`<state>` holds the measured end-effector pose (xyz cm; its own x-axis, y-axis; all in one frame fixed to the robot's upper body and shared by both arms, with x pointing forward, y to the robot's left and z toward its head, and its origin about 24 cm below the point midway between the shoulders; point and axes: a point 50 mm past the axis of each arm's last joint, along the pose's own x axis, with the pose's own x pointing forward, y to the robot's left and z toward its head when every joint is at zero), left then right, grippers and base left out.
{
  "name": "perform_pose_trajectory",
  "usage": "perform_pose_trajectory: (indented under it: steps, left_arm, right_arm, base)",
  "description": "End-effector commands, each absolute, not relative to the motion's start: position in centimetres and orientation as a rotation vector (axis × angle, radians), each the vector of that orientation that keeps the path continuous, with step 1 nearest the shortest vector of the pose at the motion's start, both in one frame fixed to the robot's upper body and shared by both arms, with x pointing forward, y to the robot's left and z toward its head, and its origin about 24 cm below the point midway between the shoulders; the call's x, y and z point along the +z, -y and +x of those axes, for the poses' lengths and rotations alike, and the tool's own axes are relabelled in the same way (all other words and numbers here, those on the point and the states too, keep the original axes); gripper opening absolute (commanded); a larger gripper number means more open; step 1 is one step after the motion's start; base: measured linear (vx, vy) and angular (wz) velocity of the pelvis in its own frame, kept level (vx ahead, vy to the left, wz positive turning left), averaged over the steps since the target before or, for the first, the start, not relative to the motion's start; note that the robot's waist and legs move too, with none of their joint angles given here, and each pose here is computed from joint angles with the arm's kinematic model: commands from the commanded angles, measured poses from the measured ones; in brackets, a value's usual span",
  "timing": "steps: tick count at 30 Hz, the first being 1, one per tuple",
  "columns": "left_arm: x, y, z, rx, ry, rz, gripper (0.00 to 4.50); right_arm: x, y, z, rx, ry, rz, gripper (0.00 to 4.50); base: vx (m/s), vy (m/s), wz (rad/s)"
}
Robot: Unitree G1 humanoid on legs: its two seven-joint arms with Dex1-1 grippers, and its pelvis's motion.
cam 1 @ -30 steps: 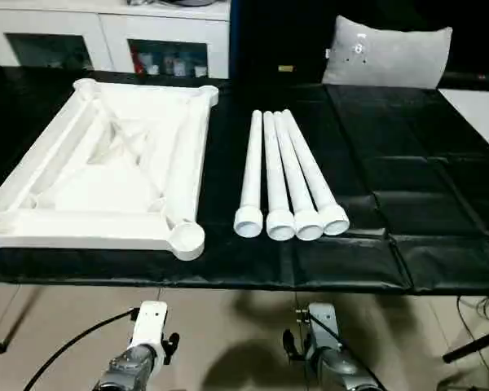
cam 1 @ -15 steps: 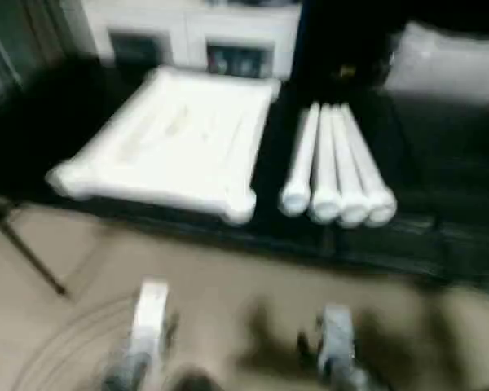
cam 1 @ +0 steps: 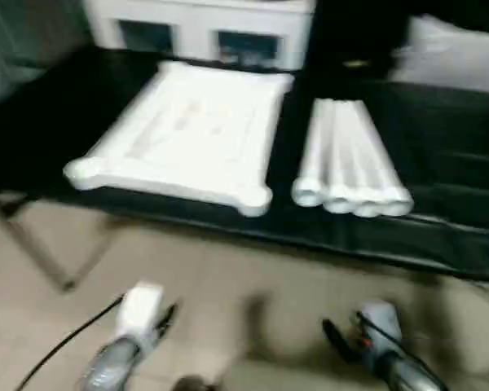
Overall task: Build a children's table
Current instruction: Move to table
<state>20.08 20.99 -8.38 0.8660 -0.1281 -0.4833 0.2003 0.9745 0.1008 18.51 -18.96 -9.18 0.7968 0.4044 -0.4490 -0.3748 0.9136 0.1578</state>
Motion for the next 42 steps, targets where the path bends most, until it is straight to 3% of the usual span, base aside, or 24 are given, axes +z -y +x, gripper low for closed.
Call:
perform_pose_trajectory:
  steps: [1, 3, 6, 8, 9, 10, 14, 18, 21, 24, 28, 32, 36, 38, 42]
  left_arm:
    - [-7.2, -21.0, 20.6, -0.186, -0.442, 0.147, 2.97]
    - [-6.9, -21.1, 20.4, -0.192, -0.433, 0.152, 2.97]
    - [-4.7, -20.9, 19.4, -0.250, -0.382, 0.165, 2.97]
    - [-4.2, -20.7, 19.3, -0.255, -0.372, 0.156, 2.97]
    - [-2.3, -20.6, 19.2, -0.255, -0.332, 0.152, 2.97]
    - [-1.6, -20.5, 19.3, -0.250, -0.316, 0.150, 2.97]
    - [1.5, -19.9, 19.7, -0.207, -0.257, 0.131, 2.97]
    - [3.9, -19.0, 20.3, -0.189, -0.204, 0.155, 2.97]
    - [4.5, -18.6, 20.4, -0.186, -0.193, 0.155, 2.97]
    - [6.2, -17.7, 20.3, -0.178, -0.164, 0.121, 2.97]
    - [7.5, -16.9, 20.6, -0.202, -0.155, 0.115, 2.97]
    - [8.6, -17.1, 21.8, -0.206, -0.131, 0.144, 2.97]
    - [9.9, -16.8, 23.7, -0.255, -0.083, 0.128, 2.97]
    - [9.6, -16.4, 24.8, -0.276, -0.044, 0.136, 2.97]
    - [8.6, -16.1, 24.9, -0.297, -0.055, 0.078, 2.97]
  right_arm:
    - [-8.2, 18.5, 18.4, 0.485, -0.455, 0.062, 4.50]
    - [-7.9, 18.5, 18.1, 0.501, -0.442, 0.056, 4.50]
    - [-5.0, 18.8, 17.2, 0.529, -0.352, 0.116, 4.50]
    - [-4.4, 18.9, 17.0, 0.524, -0.341, 0.122, 4.50]
    - [-2.3, 19.1, 16.9, 0.503, -0.281, 0.127, 4.50]
    - [-1.5, 19.3, 16.9, 0.488, -0.261, 0.125, 4.50]
    - [1.8, 20.1, 17.6, 0.364, -0.165, 0.101, 4.50]
    - [4.7, 19.8, 18.6, 0.313, -0.103, 0.150, 4.50]
    - [5.6, 19.5, 18.8, 0.315, -0.091, 0.138, 4.50]
    - [7.0, 19.5, 18.9, 0.214, -0.108, 0.087, 4.50]
    - [8.0, 19.1, 18.6, 0.243, -0.077, 0.164, 4.50]
    - [8.2, 18.9, 19.9, 0.182, -0.036, 0.119, 4.50]
    - [8.8, 17.2, 20.7, 0.253, -0.053, 0.291, 4.50]
    - [8.4, 16.1, 21.0, 0.300, -0.037, 0.296, 4.50]
    - [7.4, 15.5, 22.1, 0.286, -0.078, 0.284, 4.50]
  base:
    - [-0.064, 0.037, -0.01]
    - [-0.081, 0.043, -0.01]
    - [-0.021, 0.012, 0.00]
    - [0.000, 0.000, 0.00]
    - [0.000, 0.000, 0.00]
    - [0.000, 0.000, 0.00]
    - [0.000, 0.000, 0.00]
    - [0.000, 0.000, 0.00]
    - [0.000, 0.000, 0.00]
    - [0.000, 0.000, 0.00]
    - [0.000, 0.000, 0.00]
    - [0.000, 0.000, 0.00]
    - [0.000, 0.000, 0.00]
    - [0.000, 0.000, 0.00]
    - [0.000, 0.000, 0.00]
